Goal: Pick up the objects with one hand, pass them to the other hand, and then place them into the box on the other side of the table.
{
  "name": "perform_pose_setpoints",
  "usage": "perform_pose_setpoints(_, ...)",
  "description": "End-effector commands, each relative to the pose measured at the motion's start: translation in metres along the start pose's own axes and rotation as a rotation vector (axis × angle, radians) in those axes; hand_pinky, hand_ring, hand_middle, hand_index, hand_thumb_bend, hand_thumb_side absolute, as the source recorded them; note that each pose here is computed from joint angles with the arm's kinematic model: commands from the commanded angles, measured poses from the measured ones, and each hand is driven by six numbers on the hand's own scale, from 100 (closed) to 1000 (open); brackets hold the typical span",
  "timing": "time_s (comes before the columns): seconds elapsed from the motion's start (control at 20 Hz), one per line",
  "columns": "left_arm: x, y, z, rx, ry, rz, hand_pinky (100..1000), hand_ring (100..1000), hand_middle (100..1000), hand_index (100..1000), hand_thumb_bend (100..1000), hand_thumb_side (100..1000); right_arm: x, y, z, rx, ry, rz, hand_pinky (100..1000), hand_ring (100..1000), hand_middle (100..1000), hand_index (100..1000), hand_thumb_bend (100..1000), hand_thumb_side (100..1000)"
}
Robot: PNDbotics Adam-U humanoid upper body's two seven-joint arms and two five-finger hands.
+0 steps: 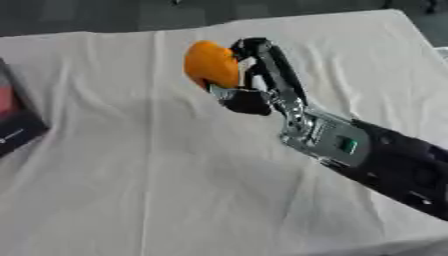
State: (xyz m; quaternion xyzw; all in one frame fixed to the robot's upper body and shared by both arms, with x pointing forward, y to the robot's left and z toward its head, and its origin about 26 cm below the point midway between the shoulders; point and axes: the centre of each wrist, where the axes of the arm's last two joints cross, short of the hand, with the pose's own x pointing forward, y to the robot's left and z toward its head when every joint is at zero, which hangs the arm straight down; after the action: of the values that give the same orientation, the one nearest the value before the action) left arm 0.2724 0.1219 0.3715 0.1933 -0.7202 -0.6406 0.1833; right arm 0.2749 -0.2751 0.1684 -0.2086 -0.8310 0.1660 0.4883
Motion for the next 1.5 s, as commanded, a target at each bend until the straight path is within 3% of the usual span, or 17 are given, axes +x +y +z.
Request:
perform_pose_setpoints(0.05,0.011,0.002,-0.003,-0.080,-0.075,-0.009,873,741,735,793,191,492,0.006,-0.002,-0.004,0.015,-0.042,0.002,217,608,439,509,349,100)
perform_pose_setpoints(0.45,0.027,-0.012,-0.017,-0.219,-0.170,-0.016,870,743,767,830,229,541,0.010,0.006,-0.006,0.049,-0.066,-0.021,220,608,439,509,348,100)
perform_pose_setpoints(0.9,0.045,-0.014,-0.029,-0.225,-0.252,-0.056,856,748,790,884,312,470,0.017,0.013,-0.011,0.074,-0.105,-0.060,228,607,438,507,341,100)
perform_pose_setpoints(1.0,0.048,-0.013,-0.030,-0.181,-0.227,-0.077,825,755,790,904,410,373,0.017,0.016,-0.011,0.079,-0.107,-0.070,227,607,438,507,342,100)
perform_pose_setpoints(1.1,0.050,-0.015,-0.032,-0.113,-0.179,-0.105,821,753,781,899,434,337,0.018,0.019,-0.011,0.083,-0.107,-0.076,226,607,438,507,343,100)
perform_pose_setpoints(1.3,0.055,-0.021,-0.036,-0.039,-0.130,-0.124,832,761,751,839,459,315,0.019,0.023,-0.010,0.088,-0.117,-0.073,227,607,438,507,341,100)
perform_pose_setpoints(1.5,0.059,-0.029,-0.039,-0.054,-0.096,-0.108,845,769,758,840,470,366,0.022,0.027,-0.012,0.092,-0.145,-0.068,226,604,436,504,350,100)
